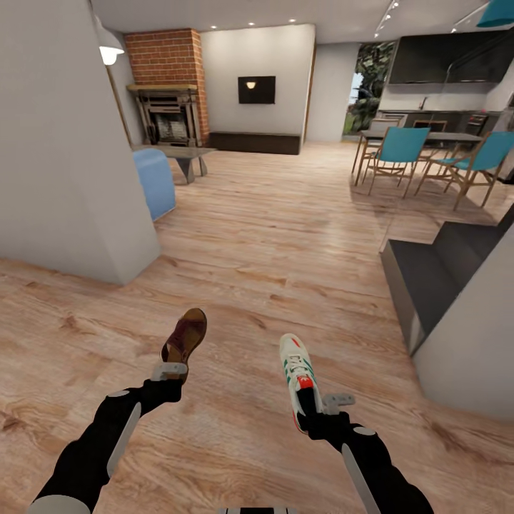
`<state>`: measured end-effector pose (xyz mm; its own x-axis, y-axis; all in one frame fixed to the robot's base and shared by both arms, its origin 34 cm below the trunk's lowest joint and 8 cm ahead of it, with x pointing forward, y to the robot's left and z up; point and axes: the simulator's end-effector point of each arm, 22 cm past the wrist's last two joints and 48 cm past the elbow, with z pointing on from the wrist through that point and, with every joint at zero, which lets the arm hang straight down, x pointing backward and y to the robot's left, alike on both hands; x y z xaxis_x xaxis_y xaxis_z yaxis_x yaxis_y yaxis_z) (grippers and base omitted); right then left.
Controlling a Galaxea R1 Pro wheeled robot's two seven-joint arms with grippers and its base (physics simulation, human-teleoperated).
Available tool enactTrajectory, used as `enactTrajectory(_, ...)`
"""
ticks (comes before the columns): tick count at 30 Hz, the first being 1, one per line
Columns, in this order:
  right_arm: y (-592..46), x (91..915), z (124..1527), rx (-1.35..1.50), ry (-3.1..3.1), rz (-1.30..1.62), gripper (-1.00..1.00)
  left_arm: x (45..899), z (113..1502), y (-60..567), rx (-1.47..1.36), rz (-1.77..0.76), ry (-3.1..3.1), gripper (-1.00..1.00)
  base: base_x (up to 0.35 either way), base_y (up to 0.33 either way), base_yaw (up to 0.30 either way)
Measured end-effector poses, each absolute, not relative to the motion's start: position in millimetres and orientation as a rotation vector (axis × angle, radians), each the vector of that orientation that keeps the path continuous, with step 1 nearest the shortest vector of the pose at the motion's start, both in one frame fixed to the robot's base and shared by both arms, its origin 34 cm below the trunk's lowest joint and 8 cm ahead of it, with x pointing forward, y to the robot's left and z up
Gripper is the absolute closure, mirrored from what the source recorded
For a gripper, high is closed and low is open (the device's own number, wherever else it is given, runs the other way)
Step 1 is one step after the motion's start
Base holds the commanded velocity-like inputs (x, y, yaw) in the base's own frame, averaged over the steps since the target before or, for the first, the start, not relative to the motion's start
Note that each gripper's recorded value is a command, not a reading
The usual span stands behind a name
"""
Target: Pick up the two gym shoes and the two sandals from the corridor floor and place them onto the hallstand (shoe rack) in the corridor, making sure they are on the rack and not on the floor. Arrange them so the two gym shoes are next to each other and the two sandals are next to each other.
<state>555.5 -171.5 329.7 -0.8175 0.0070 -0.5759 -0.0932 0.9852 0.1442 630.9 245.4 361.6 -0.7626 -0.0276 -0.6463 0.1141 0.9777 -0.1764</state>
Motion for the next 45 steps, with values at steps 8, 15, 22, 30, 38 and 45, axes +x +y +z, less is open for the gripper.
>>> enactTrajectory(8, -171.5, 555.5, 329.7, -0.06, 2.519, 0.22, 1.0, 630.8, 361.6, 245.7, 0.06, -0.267, 2.424, 1.0, -0.002, 0.001, -0.3)
enactTrajectory(15, -171.5, 555.5, 329.4, -0.06, 2.52, 0.22, 1.0, 630.9, 361.4, 245.4, 0.06, -0.268, 2.425, 1.0, -0.165, 0.1, -0.3)
enactTrajectory(22, -171.5, 555.5, 329.6, -0.06, 2.519, 0.22, 1.0, 630.8, 361.5, 245.3, 0.06, -0.268, 2.425, 1.0, -0.163, 0.112, -0.3)
enactTrajectory(30, -171.5, 555.5, 329.7, -0.06, 2.519, 0.221, 1.0, 630.9, 361.6, 245.6, 0.06, -0.267, 2.424, 1.0, -0.009, 0.006, -0.3)
enactTrajectory(38, -171.5, 555.5, 329.7, -0.06, 2.519, 0.22, 1.0, 630.8, 361.5, 245.7, 0.06, -0.267, 2.424, 1.0, 0.0, 0.0, -0.3)
enactTrajectory(45, -171.5, 555.5, 329.7, -0.06, 2.519, 0.221, 1.0, 630.9, 361.6, 245.7, 0.06, -0.267, 2.424, 1.0, 0.0, 0.0, -0.3)
